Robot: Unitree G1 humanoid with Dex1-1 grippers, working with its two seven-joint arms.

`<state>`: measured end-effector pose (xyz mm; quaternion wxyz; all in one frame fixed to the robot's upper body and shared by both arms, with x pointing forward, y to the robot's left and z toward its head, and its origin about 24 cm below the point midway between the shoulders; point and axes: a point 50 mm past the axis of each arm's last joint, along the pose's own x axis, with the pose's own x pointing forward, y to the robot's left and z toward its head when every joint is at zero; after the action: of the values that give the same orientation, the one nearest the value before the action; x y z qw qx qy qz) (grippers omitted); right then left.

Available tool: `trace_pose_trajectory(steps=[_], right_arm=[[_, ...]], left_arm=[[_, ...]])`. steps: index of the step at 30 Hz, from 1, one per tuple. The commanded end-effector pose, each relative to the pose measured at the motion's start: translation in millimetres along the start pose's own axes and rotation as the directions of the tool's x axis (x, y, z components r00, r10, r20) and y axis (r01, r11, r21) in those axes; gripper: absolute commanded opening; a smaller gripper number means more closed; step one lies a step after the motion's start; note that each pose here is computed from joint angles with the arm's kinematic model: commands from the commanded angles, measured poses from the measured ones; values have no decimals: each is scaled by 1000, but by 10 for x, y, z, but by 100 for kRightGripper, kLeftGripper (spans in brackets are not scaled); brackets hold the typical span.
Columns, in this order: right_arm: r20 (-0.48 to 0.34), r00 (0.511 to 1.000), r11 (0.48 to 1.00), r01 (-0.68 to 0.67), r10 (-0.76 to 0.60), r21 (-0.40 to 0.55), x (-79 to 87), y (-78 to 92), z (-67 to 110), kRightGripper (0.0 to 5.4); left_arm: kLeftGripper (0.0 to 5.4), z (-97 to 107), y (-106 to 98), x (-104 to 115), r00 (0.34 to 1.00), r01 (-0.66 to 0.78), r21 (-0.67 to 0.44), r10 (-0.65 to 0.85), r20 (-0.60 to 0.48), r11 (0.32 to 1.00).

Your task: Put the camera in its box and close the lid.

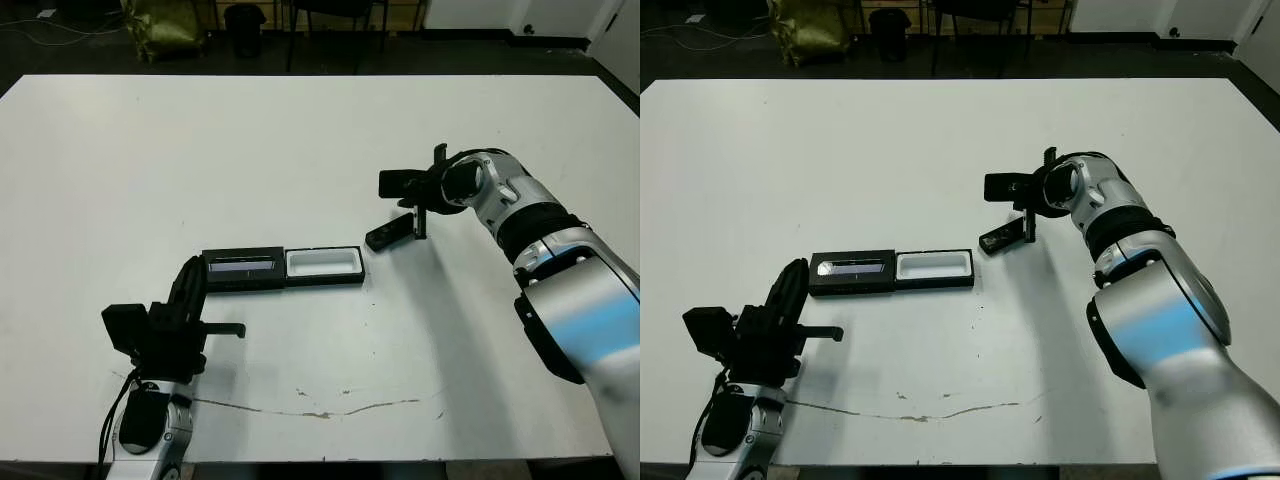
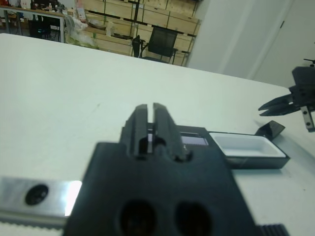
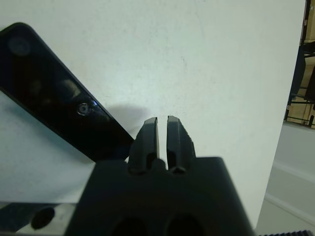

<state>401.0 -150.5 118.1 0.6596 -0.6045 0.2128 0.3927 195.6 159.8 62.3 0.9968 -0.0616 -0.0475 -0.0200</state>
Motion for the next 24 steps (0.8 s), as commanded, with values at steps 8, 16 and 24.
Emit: trace_pose_trajectory(steps=[8, 16, 24], right_arm=[[-15, 998, 998, -59, 60, 38, 67, 152, -79, 0], [-7, 997, 996, -73, 73, 51, 87, 206, -105, 0], [-19, 997, 997, -73, 73, 8, 67, 199, -133, 0]], left_arm=[[2, -62, 13, -31, 999, -9, -1, 9, -35, 1000], [2, -66, 5, -31, 999, -13, -7, 13, -38, 1000], [2, -62, -2, -40, 999, -27, 5, 27, -44, 1000]])
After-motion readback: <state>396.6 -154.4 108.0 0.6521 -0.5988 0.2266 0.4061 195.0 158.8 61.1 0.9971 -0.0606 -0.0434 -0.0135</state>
